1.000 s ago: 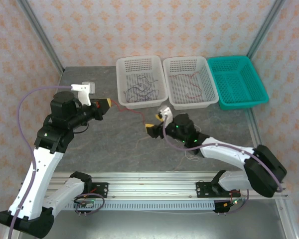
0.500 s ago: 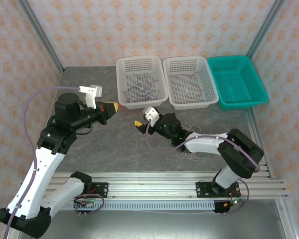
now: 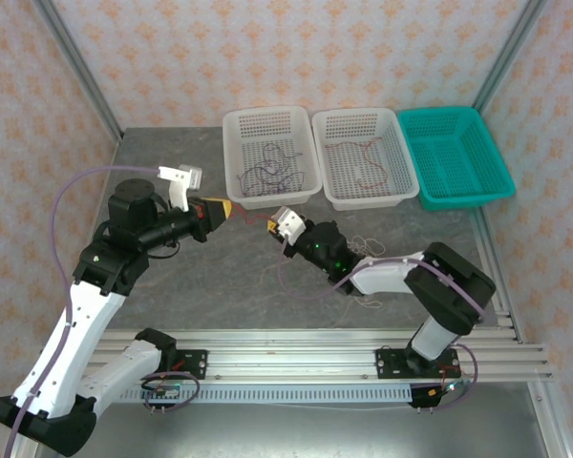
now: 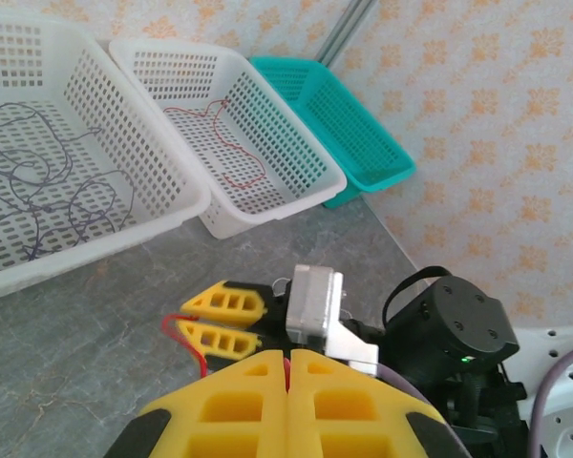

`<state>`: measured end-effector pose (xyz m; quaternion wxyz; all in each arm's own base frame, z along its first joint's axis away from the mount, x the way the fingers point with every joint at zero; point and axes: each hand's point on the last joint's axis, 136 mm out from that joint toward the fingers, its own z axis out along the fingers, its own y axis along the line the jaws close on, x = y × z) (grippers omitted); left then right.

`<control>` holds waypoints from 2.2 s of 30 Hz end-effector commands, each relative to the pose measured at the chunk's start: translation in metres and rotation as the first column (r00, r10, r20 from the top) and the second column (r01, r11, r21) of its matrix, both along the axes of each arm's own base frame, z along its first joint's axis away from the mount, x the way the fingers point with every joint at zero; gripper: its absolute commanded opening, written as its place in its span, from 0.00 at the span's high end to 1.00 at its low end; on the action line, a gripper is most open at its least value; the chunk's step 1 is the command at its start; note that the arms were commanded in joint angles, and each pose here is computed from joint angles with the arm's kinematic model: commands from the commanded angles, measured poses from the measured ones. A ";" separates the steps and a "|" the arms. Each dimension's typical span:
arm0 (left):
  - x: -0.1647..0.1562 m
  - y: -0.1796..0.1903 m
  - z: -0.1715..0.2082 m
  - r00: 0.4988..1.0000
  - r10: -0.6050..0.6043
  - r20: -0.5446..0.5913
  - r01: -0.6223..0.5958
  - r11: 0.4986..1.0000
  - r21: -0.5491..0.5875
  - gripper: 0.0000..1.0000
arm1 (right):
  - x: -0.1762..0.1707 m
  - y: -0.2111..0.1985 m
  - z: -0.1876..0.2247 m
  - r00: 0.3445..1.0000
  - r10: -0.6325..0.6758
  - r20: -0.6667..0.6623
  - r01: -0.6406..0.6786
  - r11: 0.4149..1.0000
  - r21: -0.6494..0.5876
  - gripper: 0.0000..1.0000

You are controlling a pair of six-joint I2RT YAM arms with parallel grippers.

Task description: Untangle the cables

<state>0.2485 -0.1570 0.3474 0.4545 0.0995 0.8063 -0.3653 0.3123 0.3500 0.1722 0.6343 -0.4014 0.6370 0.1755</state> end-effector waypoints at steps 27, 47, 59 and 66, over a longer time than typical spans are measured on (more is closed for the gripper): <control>-0.049 0.012 0.058 0.940 -0.002 0.341 0.029 0.997 -0.075 0.00 | 0.087 -0.121 0.118 0.898 -0.432 0.083 0.425 0.901 0.090 1.00; -0.050 -0.009 0.031 0.971 -0.144 0.190 0.154 0.987 -0.043 0.00 | 0.255 -0.306 0.002 0.433 -0.897 -0.087 0.870 0.441 -0.222 0.92; -0.030 -0.007 0.016 0.989 -0.069 0.132 0.077 0.995 -0.063 0.00 | 0.201 -0.291 0.054 0.490 -0.787 -0.374 0.855 0.518 0.031 0.50; -0.013 -0.024 -0.013 0.994 -0.099 0.048 0.102 0.994 -0.049 0.00 | 0.102 -0.267 0.077 0.575 -0.509 -0.640 0.789 0.553 0.269 0.46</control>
